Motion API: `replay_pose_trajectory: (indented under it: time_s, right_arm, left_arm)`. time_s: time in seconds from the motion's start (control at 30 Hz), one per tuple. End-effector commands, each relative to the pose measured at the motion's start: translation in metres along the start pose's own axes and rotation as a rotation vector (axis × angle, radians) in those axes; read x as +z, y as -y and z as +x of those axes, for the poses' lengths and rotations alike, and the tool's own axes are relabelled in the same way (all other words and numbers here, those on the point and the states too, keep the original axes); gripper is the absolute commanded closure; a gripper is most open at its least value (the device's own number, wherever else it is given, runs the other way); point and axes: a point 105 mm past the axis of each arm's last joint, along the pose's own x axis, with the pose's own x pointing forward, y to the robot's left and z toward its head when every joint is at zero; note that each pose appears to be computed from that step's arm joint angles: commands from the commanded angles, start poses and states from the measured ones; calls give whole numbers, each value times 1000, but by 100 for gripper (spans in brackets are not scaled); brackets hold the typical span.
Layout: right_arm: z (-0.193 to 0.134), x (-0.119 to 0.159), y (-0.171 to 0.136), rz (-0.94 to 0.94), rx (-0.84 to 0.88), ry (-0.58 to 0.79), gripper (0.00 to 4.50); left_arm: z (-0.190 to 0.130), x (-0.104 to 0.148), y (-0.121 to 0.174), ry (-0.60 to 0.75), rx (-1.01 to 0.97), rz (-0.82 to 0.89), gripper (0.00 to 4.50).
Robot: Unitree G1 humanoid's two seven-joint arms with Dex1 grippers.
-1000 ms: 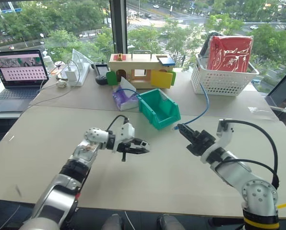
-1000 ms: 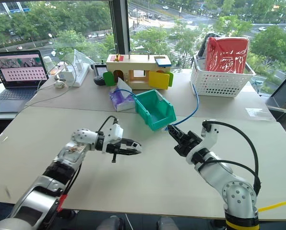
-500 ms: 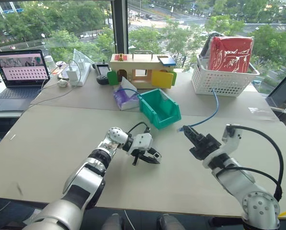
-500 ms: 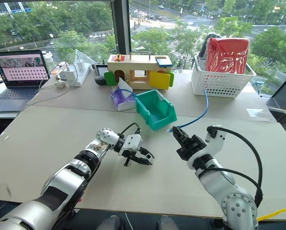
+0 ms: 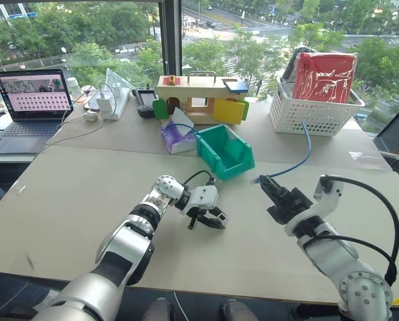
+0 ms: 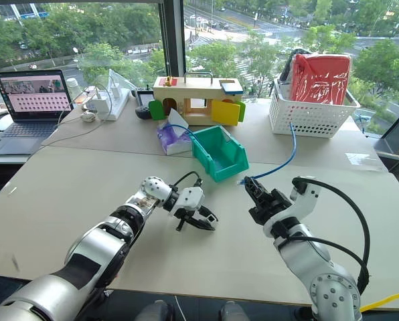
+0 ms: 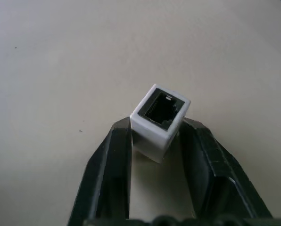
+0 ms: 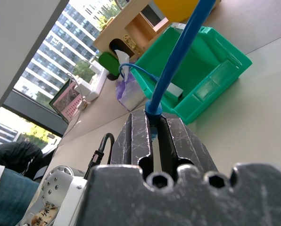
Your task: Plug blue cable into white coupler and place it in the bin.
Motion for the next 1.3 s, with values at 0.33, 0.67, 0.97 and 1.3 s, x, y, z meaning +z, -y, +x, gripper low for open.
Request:
replay_pose_trajectory:
  time_s: [0.33,0.67,0.97,1.3]
  right_arm:
    - [-1,8,-14,-1,51,35,450]
    - [-3,-3,-17,32,58,5,450]
    - [-1,-10,-18,51,69,-24,450]
    - [-4,-14,-18,50,64,-55,450]
  left_arm:
    - [-26,-8,-7,26,111,-83,3]
    - [-86,-24,16,182,328,-392,3]
    - [-82,-15,76,186,529,-629,3]
    - [-47,-14,70,-55,822,-543,3]
